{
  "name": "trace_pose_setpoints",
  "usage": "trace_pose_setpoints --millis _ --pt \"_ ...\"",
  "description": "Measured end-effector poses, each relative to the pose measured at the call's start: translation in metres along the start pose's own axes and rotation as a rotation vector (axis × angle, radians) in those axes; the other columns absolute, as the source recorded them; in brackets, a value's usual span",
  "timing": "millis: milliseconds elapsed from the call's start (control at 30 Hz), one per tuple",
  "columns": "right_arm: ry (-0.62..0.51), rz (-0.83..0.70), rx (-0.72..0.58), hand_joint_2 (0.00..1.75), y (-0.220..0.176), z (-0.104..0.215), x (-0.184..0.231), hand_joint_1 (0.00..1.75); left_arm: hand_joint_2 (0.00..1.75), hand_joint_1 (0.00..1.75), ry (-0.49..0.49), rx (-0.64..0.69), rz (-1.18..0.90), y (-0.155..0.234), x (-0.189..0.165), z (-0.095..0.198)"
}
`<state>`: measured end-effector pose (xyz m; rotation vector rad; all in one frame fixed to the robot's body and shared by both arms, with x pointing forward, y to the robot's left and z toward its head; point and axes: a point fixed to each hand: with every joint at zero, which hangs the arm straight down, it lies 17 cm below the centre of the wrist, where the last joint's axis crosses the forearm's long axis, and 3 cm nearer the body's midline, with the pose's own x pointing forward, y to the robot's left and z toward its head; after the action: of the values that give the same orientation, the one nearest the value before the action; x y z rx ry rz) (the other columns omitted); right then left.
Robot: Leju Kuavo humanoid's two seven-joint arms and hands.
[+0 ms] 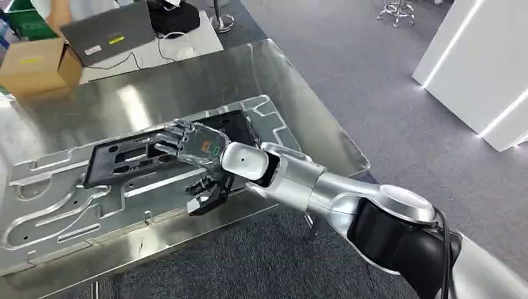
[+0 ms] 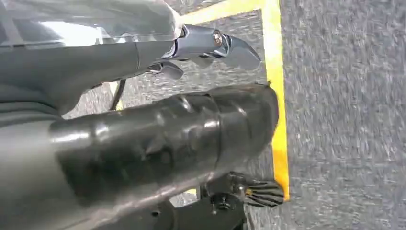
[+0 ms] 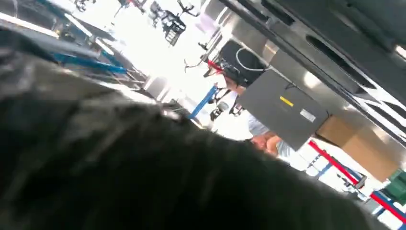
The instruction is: Take the parts from the cabinet and place them on the table.
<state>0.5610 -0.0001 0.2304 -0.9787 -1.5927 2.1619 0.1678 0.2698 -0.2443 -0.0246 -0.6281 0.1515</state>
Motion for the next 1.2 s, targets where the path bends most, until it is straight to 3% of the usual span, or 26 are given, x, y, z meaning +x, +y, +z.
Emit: trace_pose_setpoints --millis 1200 --pt "-0.008 -0.028 0.018 0.0 0.013 0.007 0.0 0.0 0.0 0.0 0.018 0.004 0.016 -0.002 -0.005 0.001"
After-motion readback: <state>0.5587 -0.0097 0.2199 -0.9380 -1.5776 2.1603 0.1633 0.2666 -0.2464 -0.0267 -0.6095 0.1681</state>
